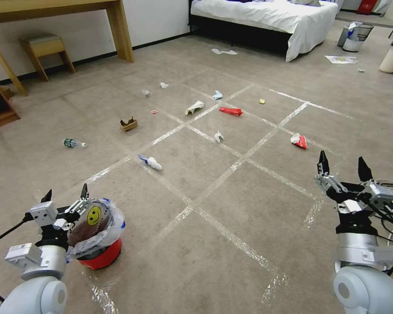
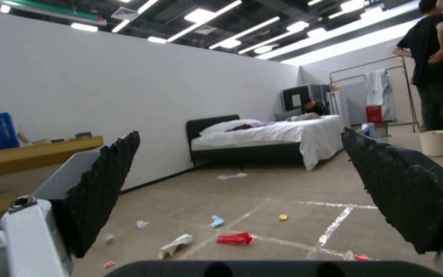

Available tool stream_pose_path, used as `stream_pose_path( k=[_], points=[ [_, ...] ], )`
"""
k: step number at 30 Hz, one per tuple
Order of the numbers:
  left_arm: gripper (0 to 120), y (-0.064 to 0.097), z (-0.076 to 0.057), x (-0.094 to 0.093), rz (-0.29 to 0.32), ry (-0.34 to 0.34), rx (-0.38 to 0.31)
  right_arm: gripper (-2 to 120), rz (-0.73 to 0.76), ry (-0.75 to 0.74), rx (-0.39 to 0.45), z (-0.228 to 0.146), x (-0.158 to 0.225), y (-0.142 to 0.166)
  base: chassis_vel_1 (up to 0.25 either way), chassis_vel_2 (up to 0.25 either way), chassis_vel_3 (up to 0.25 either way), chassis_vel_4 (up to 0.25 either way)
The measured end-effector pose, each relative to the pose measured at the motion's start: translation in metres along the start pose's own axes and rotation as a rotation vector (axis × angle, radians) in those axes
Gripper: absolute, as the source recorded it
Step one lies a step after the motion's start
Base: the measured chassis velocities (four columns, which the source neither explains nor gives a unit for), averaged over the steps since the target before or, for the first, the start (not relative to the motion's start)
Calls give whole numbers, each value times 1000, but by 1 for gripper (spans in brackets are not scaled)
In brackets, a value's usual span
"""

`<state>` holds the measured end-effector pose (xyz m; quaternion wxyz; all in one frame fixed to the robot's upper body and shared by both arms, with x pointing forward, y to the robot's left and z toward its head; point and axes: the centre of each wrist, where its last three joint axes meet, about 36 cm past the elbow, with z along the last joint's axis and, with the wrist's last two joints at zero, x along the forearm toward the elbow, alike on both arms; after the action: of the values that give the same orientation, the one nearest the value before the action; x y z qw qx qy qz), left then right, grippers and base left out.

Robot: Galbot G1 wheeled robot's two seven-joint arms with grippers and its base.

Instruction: Pick up the trash bin and place the garbage on the floor into it.

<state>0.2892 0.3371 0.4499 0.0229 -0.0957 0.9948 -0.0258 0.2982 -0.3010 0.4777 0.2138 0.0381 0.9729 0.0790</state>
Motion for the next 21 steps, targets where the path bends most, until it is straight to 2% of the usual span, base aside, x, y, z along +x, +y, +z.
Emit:
stream_pose_path(
  k=[11,14,15,16,17,19,21],
  points=[
    [100,7,4,-6,-6,41,1,100,0,5,-7,7,-6,1,0,0,0,0],
    [100,20,1,-14,-6,104,14,100,10,15,-4,12,-7,-3,0,0,0,0],
    [100,20,1,-14,-6,104,14,100,10,15,-4,12,-7,-3,0,0,0,0],
    [100,29,-3,-20,-2,141,17,100,13,18,-4,14,-7,-4,0,0,0,0],
    [100,29,-3,-20,-2,141,17,100,13,18,-4,14,-7,-4,0,0,0,0],
    [100,51,-9,-35,4,233,33,100,18,23,-5,18,-7,-4,0,0,0,0],
    [100,57,-9,-39,5,259,43,100,19,24,-5,18,-6,-5,0,0,0,0]
  ],
)
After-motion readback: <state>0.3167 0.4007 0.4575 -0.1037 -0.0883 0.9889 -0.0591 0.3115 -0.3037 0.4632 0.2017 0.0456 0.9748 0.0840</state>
